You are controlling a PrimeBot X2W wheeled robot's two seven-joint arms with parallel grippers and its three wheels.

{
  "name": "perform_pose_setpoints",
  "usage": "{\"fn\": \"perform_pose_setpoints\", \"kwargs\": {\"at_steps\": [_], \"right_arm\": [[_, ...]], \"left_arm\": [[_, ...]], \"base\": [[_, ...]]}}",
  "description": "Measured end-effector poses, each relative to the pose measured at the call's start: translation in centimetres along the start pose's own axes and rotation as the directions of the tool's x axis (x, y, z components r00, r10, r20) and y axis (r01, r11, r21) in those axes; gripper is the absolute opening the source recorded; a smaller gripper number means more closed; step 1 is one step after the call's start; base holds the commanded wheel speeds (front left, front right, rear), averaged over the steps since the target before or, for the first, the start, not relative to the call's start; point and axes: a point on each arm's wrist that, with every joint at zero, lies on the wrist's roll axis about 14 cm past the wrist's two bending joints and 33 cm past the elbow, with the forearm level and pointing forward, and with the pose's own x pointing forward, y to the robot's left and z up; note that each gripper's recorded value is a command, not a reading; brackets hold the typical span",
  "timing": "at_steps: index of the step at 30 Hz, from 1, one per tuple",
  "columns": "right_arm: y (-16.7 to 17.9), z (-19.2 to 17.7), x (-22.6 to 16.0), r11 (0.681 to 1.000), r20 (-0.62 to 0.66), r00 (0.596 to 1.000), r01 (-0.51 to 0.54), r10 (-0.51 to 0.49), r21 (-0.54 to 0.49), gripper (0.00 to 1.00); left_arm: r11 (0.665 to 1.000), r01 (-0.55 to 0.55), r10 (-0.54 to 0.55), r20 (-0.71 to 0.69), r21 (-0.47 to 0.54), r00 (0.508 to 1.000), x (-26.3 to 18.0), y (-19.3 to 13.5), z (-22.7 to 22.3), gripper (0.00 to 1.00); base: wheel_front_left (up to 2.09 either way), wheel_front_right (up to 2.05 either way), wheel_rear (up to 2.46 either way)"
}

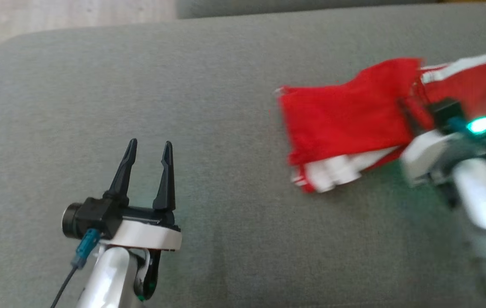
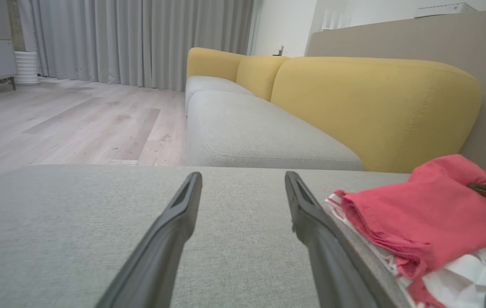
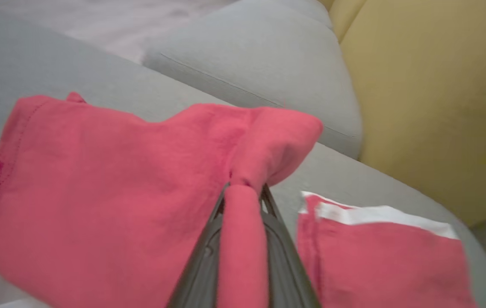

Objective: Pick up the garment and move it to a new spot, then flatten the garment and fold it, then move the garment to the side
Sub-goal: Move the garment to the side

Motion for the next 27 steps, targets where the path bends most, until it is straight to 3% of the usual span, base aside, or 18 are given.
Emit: {"fn": "perform_pose_setpoints", "kwargs": {"at_steps": [5,13,16,26,27], "right_arm": [[-7.0,-3.1,-1.1,0.989,-0.116,0.987,0.096,-0.108,-0.111,0.00],[-16.7,-4.3,-1.9,0.949,-0.198,0.934,0.268,-0.299,-0.168,0.00],[-18.5,-5.2,-2.3,0.936,-0.231,0.910,0.310,-0.343,-0.169,0.00],[-19.1,-5.2,-2.3,0.928,-0.224,0.902,0.344,-0.369,-0.143,0.00],[-19.1,-5.1,-2.4,0.927,-0.222,0.902,0.348,-0.372,-0.139,0.47]], "left_arm": [[1.000,0.018,-0.018,-0.041,-0.003,0.999,1.2,-0.1,-1.8,1.00],[0.999,0.043,-0.044,-0.062,-0.018,0.997,3.3,0.0,-3.2,1.00],[0.999,0.031,-0.032,-0.072,-0.019,0.997,3.2,0.5,-3.6,1.00],[1.000,0.003,-0.004,-0.069,-0.008,0.998,3.0,1.6,-3.5,1.00],[1.000,0.004,-0.004,-0.068,-0.008,0.998,3.0,1.6,-3.4,1.00]], "base": [[0.00,0.00,0.00],[0.00,0.00,0.00],[0.00,0.00,0.00],[0.00,0.00,0.00],[0.00,0.00,0.00]]}}
